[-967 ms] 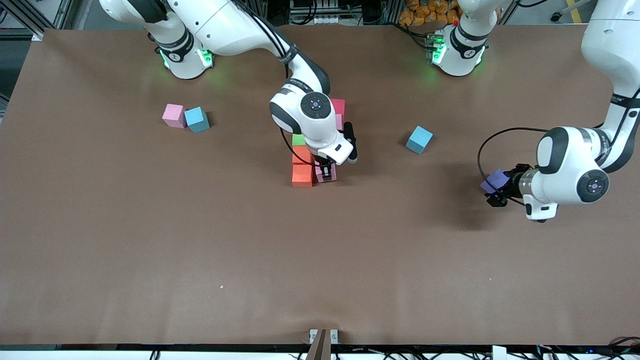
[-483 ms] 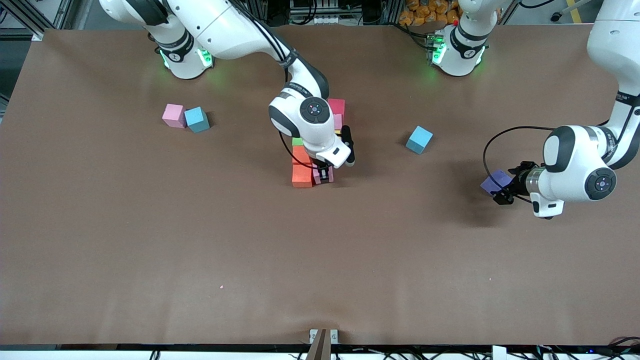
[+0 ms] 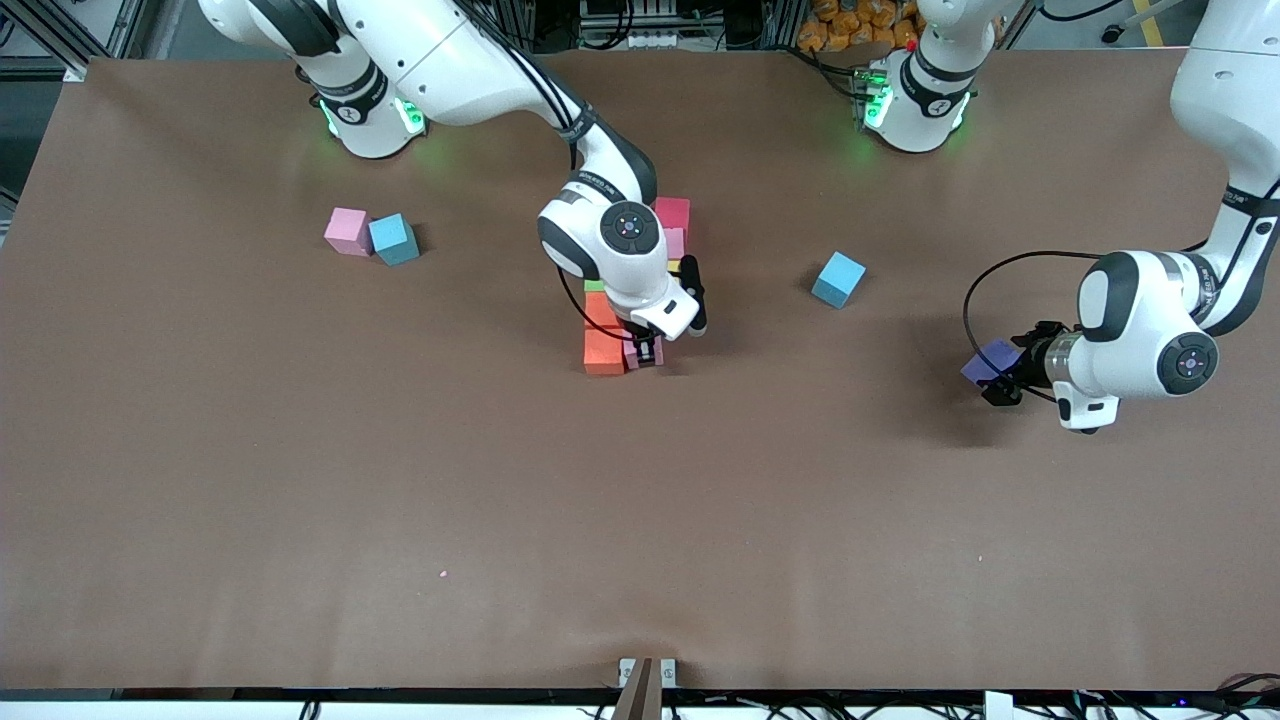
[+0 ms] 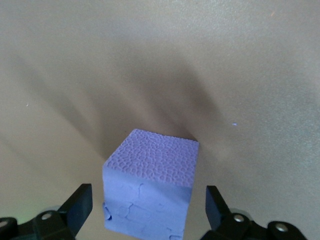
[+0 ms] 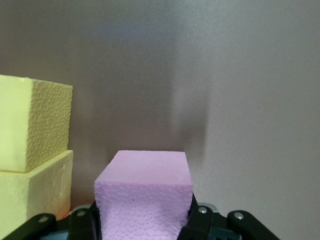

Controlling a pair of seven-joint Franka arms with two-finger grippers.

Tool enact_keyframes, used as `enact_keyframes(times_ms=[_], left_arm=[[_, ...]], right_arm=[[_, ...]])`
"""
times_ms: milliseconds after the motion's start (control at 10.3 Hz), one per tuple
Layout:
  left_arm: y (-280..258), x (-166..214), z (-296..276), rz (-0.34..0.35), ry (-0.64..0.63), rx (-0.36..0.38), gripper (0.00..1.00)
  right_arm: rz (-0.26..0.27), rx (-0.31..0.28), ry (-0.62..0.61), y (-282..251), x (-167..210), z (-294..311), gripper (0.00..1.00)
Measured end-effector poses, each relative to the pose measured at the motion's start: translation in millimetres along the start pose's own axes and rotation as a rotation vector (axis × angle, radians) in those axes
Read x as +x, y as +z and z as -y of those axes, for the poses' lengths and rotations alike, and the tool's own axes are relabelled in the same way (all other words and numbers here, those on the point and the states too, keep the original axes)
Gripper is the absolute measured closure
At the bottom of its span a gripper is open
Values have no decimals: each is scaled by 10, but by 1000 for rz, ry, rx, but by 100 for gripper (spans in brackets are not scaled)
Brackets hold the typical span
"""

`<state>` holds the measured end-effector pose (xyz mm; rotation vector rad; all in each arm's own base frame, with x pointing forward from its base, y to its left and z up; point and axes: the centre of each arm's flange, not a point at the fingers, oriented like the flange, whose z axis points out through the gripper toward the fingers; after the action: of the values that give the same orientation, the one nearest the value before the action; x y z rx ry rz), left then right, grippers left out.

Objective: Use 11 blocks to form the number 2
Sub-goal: 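Release the pink cube with the right gripper while the left gripper lifts purple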

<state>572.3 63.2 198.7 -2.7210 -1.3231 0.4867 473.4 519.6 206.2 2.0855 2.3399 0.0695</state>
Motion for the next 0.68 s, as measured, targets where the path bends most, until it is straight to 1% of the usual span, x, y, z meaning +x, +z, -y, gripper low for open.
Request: enact_keyframes(times_ms=[483, 580, 677], left_arm=[[66, -1, -12, 10, 2, 3, 0], [75, -3, -16, 11, 3, 3, 1], [78, -8, -23, 12, 4, 2, 14]], right_arm=[[4, -2, 3, 4, -33, -27, 42], [6, -3, 3, 5, -44, -36, 42], [6, -3, 3, 5, -44, -36, 42]])
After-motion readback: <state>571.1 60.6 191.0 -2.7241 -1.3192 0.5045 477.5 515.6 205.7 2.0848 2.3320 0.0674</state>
